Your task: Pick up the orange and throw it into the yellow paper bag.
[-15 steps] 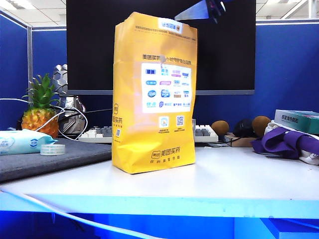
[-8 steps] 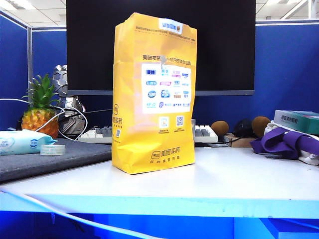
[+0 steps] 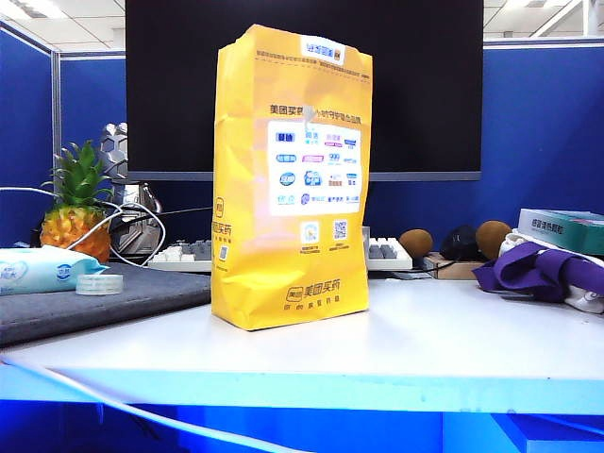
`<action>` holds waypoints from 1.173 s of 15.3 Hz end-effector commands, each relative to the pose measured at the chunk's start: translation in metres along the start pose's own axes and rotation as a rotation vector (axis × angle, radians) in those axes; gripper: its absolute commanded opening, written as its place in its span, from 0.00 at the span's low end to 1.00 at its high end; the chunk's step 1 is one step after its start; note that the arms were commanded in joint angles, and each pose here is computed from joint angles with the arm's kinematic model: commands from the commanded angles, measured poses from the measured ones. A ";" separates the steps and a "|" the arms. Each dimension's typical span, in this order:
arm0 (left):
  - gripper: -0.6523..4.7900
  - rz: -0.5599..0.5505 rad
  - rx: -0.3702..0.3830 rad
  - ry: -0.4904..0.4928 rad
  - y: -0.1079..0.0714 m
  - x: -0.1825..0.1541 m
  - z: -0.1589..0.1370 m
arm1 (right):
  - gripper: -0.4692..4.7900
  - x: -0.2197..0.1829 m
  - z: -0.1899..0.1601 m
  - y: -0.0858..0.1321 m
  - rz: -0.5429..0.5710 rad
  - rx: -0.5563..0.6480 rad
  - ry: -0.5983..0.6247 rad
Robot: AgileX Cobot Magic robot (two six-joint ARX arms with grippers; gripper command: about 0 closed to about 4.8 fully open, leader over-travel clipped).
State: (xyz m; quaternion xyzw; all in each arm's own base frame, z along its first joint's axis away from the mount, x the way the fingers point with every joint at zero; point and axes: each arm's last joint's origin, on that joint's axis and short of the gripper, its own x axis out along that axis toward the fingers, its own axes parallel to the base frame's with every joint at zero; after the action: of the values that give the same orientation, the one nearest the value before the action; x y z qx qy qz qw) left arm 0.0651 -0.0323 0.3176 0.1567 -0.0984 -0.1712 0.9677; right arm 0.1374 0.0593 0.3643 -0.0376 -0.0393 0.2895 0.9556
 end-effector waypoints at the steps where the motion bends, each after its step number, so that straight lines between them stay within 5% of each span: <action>1: 0.91 0.086 -0.060 -0.012 -0.006 -0.012 -0.025 | 1.00 -0.006 -0.083 0.008 -0.029 0.123 0.007; 5: 0.91 0.116 -0.094 0.010 -0.017 -0.001 -0.053 | 1.00 -0.009 -0.153 0.012 -0.090 0.164 0.015; 8: 0.91 0.111 -0.184 0.035 -0.019 0.000 -0.058 | 1.00 -0.010 -0.157 0.012 -0.117 0.176 0.023; 18: 0.91 0.094 -0.180 0.046 -0.020 -0.004 -0.061 | 1.00 -0.033 -0.167 0.017 -0.125 0.165 -0.043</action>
State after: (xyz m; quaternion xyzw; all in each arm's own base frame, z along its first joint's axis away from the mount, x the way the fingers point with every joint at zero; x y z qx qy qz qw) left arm 0.0714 -0.0325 0.2532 0.0691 -0.0686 -0.1290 0.9869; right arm 0.1192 0.0481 0.1941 0.0470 -0.0294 0.2325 0.9710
